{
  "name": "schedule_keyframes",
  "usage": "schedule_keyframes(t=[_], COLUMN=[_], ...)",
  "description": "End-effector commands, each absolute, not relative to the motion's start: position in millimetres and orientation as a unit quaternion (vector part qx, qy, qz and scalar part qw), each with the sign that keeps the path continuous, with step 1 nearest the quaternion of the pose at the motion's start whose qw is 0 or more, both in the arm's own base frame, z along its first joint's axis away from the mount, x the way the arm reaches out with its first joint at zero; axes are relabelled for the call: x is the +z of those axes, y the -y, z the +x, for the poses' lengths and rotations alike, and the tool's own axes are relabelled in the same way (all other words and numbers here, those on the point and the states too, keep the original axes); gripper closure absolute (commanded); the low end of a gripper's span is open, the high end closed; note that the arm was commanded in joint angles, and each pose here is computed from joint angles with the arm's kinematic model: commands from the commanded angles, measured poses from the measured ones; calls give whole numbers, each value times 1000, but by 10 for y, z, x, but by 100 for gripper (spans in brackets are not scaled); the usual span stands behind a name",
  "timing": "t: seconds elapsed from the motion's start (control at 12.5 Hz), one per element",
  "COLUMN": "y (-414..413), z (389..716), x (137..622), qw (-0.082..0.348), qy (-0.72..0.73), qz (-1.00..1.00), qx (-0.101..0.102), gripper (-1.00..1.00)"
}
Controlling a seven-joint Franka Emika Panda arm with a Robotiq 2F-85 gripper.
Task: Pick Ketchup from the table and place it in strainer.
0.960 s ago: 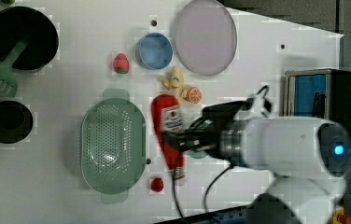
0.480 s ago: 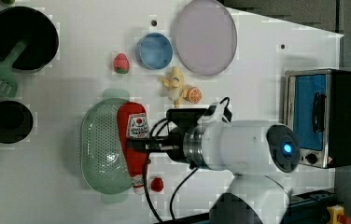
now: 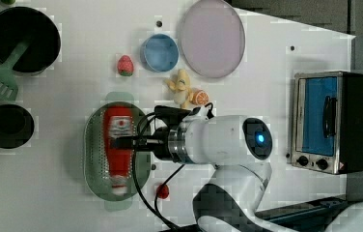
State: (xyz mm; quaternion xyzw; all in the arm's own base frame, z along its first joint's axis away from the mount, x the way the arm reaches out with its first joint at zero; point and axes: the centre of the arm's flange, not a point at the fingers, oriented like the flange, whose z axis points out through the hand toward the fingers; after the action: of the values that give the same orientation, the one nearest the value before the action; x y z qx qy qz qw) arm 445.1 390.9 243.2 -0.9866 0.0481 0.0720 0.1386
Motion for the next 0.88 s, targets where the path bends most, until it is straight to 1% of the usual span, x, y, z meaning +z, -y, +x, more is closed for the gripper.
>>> schedule_keyframes(t=[0.08, 0.16, 0.24, 0.4, 0.64, 0.88], y=[-3896, -3900, -3898, -3787, -3374, -2716], z=[4550, 4548, 4591, 4678, 4855, 5172], x=[2570, 2621, 2743, 3033, 3599, 4254], qw=[143, 143, 148, 142, 99, 64], qy=[-66, -65, -76, -121, -151, -208], qz=[-986, -987, -986, -982, -983, -976], qx=[45, 40, 28, 10, -8, -27], gripper=[-100, -100, -100, -100, -100, -100])
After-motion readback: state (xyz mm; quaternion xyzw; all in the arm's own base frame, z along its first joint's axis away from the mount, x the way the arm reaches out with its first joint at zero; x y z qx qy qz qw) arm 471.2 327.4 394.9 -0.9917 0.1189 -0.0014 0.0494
